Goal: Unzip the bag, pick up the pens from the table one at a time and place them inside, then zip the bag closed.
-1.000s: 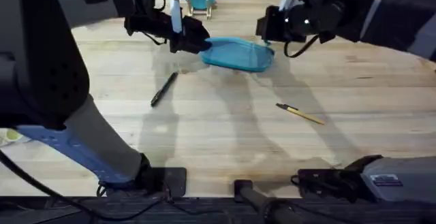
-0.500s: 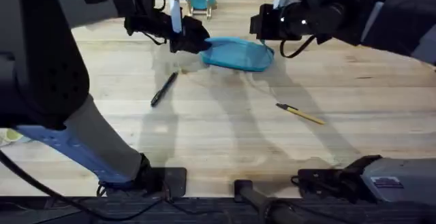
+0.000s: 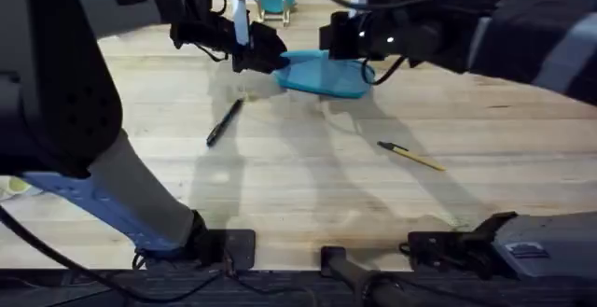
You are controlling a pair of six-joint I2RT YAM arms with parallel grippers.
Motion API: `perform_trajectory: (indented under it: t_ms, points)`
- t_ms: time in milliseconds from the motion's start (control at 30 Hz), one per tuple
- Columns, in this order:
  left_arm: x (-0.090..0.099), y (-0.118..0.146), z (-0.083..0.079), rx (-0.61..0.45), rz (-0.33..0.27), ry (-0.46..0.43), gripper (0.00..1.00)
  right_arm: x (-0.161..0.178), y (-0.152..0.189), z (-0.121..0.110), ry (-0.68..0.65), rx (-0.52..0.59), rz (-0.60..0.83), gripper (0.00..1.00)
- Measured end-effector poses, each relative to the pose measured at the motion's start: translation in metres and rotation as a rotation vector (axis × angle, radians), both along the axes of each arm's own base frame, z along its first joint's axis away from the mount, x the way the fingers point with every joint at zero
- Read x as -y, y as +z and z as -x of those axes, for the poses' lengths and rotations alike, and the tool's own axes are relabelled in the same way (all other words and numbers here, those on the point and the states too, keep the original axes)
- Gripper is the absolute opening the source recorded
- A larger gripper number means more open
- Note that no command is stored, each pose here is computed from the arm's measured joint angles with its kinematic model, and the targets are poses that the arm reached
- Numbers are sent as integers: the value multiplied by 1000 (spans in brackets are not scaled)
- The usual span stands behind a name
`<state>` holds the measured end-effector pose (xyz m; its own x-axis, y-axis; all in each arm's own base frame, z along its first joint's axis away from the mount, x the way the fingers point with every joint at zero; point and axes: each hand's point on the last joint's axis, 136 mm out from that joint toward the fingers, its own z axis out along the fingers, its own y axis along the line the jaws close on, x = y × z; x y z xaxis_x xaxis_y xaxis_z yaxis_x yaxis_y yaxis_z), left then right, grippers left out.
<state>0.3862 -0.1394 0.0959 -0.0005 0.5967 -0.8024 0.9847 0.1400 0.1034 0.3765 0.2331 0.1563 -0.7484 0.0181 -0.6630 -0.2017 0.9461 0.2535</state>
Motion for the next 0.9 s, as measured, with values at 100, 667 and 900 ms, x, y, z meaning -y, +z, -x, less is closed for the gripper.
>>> perform_trajectory:
  t_ms: [100, 667, 900]
  points:
    - [0, 0, 0, 0, 0, 0, 42, -14, -5, -4, 21, 16, -14, 31]
    - [-1, 0, 0, -3, 0, 1, 42, -91, -3, 1, 190, 46, -223, 31]
    - [-1, 0, 0, -3, 1, 2, 42, -102, 3, 7, 217, 28, -282, 31]
